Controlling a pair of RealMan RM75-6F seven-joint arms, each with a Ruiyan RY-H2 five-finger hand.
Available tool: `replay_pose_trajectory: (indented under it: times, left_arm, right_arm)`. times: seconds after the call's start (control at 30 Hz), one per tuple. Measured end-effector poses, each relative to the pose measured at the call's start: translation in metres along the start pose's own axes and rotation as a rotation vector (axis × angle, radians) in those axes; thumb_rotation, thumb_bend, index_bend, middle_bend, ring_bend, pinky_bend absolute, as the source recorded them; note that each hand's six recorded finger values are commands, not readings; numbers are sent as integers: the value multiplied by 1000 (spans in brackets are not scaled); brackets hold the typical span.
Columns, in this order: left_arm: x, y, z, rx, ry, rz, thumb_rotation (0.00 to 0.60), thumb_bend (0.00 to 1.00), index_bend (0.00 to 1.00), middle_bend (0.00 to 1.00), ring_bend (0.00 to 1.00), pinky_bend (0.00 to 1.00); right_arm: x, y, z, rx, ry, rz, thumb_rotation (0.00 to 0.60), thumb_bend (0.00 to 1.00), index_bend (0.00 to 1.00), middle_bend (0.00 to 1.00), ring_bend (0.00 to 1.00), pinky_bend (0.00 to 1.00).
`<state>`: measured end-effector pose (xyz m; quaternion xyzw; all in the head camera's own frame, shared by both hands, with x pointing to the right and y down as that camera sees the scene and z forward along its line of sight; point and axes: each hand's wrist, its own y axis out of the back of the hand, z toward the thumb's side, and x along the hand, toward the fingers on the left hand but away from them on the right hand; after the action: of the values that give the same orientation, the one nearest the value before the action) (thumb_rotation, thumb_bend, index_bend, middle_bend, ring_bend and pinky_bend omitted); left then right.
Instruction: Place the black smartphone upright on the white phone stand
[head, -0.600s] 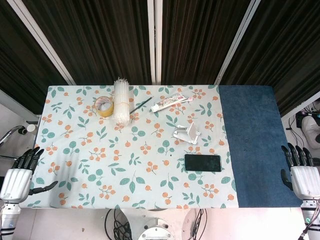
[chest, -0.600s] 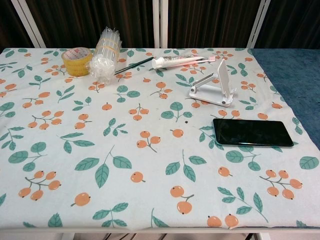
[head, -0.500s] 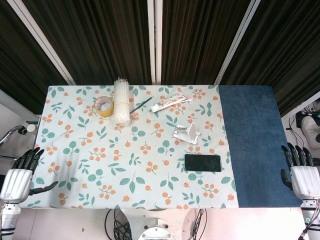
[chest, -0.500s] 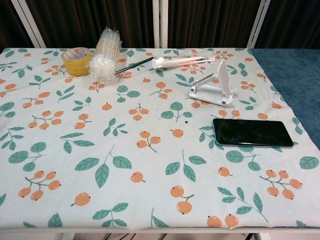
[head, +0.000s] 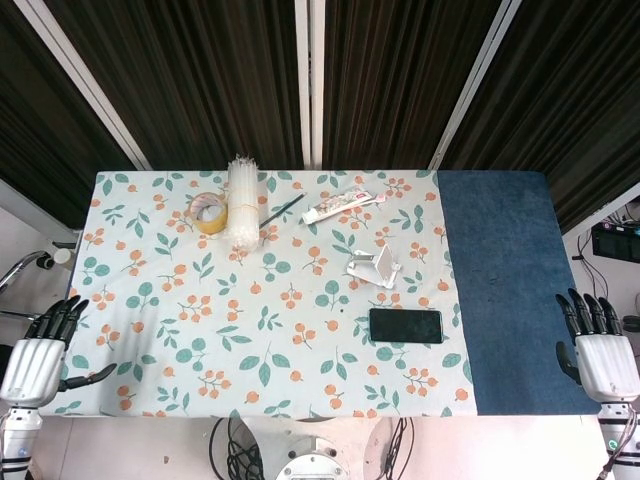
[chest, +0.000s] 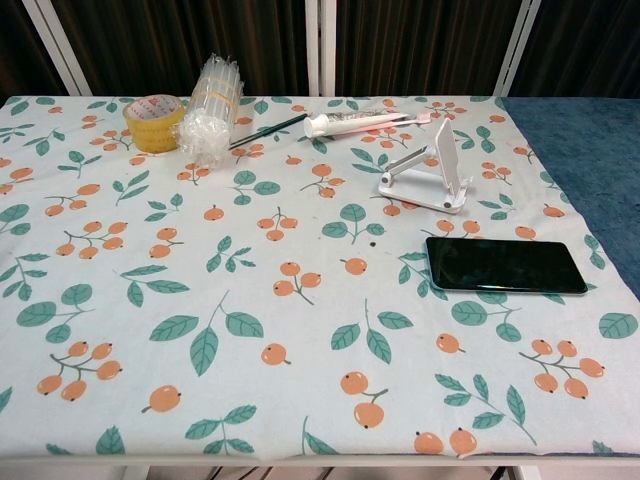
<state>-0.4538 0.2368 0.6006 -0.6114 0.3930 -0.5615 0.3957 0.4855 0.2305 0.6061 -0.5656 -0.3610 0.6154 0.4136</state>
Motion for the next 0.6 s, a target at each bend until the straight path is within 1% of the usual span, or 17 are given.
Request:
replay_pose_trajectory:
  times: [0.13,0.23,0.4,0.6]
  left_arm:
    - [2,-3,0,-1,-2,-17,279,48,73,57,79,215]
    - [3,-8,0,-2,-5,-30,283,47,73,56,80,215]
    - [4,-14,3,-30,-13,-46,298,48,73,57,80,216]
    - [3,-20,1,-49,-18,-59,303,49,72,57,79,216]
  right_arm:
    - [-2,-4,12,-30,20,34,600,346,0,0,0,0]
    - [-8,-7,29,-59,60,65,600,328,0,0,0,0]
    - [-17,-13,65,-82,125,128,600,301,0,0,0,0]
    - [-29,-24,119,-116,206,250,600,300,0,0,0,0]
